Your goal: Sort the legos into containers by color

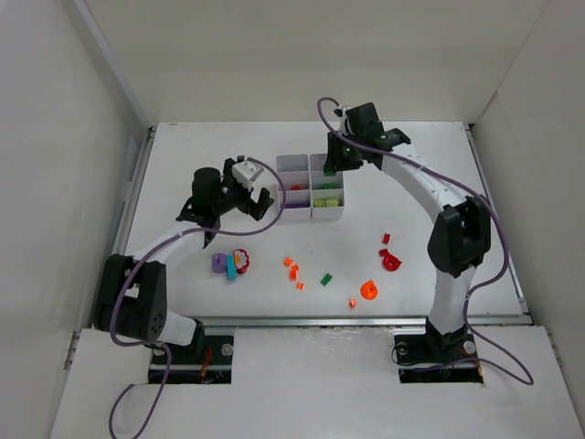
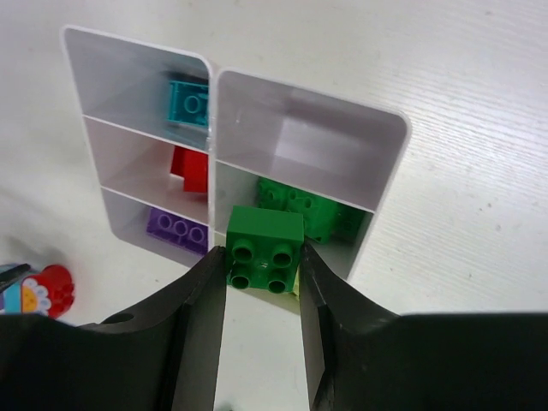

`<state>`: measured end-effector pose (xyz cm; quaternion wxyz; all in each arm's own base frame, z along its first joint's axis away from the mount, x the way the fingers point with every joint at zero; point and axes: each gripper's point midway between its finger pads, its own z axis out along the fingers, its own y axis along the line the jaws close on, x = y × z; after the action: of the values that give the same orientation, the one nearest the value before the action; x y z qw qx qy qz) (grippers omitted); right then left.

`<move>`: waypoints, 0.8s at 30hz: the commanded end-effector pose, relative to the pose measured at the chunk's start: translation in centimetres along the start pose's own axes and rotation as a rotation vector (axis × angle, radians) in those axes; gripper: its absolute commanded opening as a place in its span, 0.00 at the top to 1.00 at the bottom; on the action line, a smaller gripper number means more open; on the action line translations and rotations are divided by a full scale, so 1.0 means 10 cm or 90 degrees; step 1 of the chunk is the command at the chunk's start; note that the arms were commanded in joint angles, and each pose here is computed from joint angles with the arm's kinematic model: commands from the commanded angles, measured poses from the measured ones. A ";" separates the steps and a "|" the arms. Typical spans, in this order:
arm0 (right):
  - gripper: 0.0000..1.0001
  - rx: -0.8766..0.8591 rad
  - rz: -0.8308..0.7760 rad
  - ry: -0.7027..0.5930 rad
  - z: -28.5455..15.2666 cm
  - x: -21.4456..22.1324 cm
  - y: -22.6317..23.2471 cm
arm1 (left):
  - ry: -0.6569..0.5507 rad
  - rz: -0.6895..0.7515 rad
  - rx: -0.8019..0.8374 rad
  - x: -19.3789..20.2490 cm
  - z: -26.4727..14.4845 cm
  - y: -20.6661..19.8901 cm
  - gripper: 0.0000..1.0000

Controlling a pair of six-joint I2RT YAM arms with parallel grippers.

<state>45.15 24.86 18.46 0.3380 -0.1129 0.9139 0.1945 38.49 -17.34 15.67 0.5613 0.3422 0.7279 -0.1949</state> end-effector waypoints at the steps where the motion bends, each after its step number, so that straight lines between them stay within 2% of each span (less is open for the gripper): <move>1: 1.00 0.049 0.002 -0.021 -0.15 -0.08 -0.02 | -0.056 -0.060 -0.073 -0.26 -0.09 0.13 0.00; 6: 1.00 0.061 0.009 -0.031 -0.19 -0.11 0.00 | -0.051 -0.150 -0.136 -0.16 -0.11 0.12 0.00; 24: 1.00 0.082 0.011 -0.054 -0.26 -0.18 0.00 | -0.041 -0.113 -0.136 -0.17 -0.03 -0.04 0.00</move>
<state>45.11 23.85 17.92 0.3439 -0.0834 0.9248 0.1394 37.72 -17.66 14.63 0.5619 0.2130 0.7795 -0.1769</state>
